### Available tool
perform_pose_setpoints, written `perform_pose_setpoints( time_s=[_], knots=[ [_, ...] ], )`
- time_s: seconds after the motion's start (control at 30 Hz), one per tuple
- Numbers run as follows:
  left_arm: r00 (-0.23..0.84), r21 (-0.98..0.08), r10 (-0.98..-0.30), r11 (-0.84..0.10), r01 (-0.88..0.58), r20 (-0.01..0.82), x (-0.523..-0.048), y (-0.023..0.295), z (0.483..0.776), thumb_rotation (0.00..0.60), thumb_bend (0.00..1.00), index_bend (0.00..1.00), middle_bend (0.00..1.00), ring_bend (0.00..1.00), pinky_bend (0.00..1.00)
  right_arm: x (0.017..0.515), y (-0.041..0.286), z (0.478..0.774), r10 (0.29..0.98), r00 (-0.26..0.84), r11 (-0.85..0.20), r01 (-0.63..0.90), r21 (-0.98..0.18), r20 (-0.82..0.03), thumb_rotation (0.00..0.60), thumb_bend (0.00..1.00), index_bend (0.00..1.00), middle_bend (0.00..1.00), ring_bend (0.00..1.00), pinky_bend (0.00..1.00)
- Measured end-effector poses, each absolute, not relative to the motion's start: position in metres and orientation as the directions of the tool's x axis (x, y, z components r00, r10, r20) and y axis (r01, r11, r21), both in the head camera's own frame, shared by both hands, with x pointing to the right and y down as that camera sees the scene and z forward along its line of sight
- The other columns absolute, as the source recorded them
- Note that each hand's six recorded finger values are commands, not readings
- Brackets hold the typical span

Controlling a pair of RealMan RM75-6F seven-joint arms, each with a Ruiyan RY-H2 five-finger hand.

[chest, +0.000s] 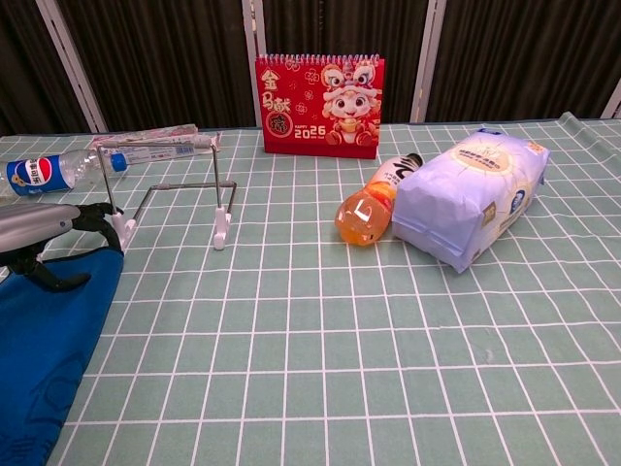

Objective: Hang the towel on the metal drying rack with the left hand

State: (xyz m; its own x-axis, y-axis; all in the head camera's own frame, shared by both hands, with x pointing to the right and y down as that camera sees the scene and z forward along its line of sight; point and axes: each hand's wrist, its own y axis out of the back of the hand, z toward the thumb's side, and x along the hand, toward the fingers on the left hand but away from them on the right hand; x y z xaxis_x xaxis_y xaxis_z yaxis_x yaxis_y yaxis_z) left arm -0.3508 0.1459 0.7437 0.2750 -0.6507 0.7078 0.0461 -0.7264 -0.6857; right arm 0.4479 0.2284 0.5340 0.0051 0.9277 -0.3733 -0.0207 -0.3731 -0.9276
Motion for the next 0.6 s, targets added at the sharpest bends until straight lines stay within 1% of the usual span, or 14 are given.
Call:
perform_pose_setpoints(
  time_s=[0.27,0.43,0.6],
  knots=[
    [0.272,-0.679,-0.646,-0.732,0.045,0.714,-0.3505,0.1494,0.7467,0.6,0.48,0.37,0.0,0.0,0.0,0.4481,0.2282,0.5349,0.927,0.004,-0.376,-0.021,-0.926,-0.376,0.6,0.0,0.03,0.0,0.0,0.0],
    [0.263,-0.687,-0.656,-0.726,0.038,0.708,-0.352,0.1498,0.7472,0.6,0.48,0.39,0.0,0.0,0.0,0.4483,0.228,0.535,0.926,0.004,-0.376,-0.02,-0.926,-0.376,0.6,0.0,0.03,0.0,0.0,0.0],
    [0.258,-0.686,-0.655,-0.726,0.048,0.711,-0.3528,0.1509,0.7476,0.6,0.48,0.44,0.0,0.0,0.0,0.4483,0.2283,0.5342,0.927,0.004,-0.375,-0.019,-0.927,-0.375,0.6,0.0,0.03,0.0,0.0,0.0]
  ],
)
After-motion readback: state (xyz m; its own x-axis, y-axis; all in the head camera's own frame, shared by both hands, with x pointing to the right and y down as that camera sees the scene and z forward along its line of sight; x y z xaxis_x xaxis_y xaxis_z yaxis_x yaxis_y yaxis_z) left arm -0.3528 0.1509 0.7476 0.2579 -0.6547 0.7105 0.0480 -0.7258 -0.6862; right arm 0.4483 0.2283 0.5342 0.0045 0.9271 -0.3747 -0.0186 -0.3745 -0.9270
